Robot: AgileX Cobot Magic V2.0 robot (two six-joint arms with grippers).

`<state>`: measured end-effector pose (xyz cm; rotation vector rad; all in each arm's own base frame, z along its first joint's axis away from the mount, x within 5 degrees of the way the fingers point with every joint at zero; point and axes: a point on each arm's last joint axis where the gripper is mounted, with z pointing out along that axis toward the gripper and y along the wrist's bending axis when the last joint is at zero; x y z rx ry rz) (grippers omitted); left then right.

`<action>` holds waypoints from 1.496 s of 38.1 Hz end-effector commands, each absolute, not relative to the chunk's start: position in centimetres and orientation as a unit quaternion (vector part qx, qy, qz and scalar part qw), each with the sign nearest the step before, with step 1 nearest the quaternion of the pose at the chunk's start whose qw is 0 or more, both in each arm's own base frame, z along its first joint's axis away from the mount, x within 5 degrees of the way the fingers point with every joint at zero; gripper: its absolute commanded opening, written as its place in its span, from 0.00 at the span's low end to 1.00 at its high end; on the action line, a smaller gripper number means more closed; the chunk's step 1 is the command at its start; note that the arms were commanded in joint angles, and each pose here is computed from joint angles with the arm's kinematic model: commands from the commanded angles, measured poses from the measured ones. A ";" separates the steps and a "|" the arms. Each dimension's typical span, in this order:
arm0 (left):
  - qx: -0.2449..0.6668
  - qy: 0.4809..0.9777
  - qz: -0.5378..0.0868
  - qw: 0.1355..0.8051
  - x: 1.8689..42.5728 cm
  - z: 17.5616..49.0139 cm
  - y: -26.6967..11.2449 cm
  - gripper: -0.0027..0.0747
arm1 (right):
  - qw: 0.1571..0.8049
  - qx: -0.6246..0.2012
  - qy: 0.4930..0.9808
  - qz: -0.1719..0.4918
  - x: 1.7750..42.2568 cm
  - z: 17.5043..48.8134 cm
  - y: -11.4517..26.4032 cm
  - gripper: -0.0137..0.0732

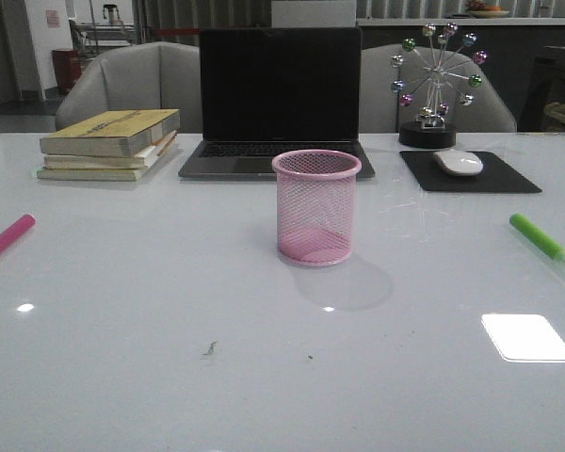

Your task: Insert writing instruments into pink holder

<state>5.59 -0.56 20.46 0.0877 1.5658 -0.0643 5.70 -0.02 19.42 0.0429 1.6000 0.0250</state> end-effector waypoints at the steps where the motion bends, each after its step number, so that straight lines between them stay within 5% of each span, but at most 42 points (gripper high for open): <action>1: 0.028 0.673 -0.035 0.739 5.5 20.8 -0.5 0.16 | 0.737 0.018 0.676 0.004 5.5 20.6 -0.1 0.22; 14: 0.023 0.630 -0.034 0.776 5.3 21.9 -0.4 0.16 | 0.762 0.039 0.646 0.020 5.4 21.3 -0.2 0.22; 27: -0.010 0.619 -0.069 0.782 5.1 22.8 -0.3 0.16 | 0.861 0.144 0.483 0.062 4.2 24.4 -1.6 0.22; 40: 0.044 0.601 -0.012 0.798 3.0 29.2 -0.3 0.16 | 0.798 0.025 0.601 0.023 3.4 28.1 0.0 0.22; 57: 0.045 0.582 -0.007 0.812 0.0 37.4 0.0 0.16 | 0.779 -0.005 0.627 0.009 0.9 34.4 0.4 0.22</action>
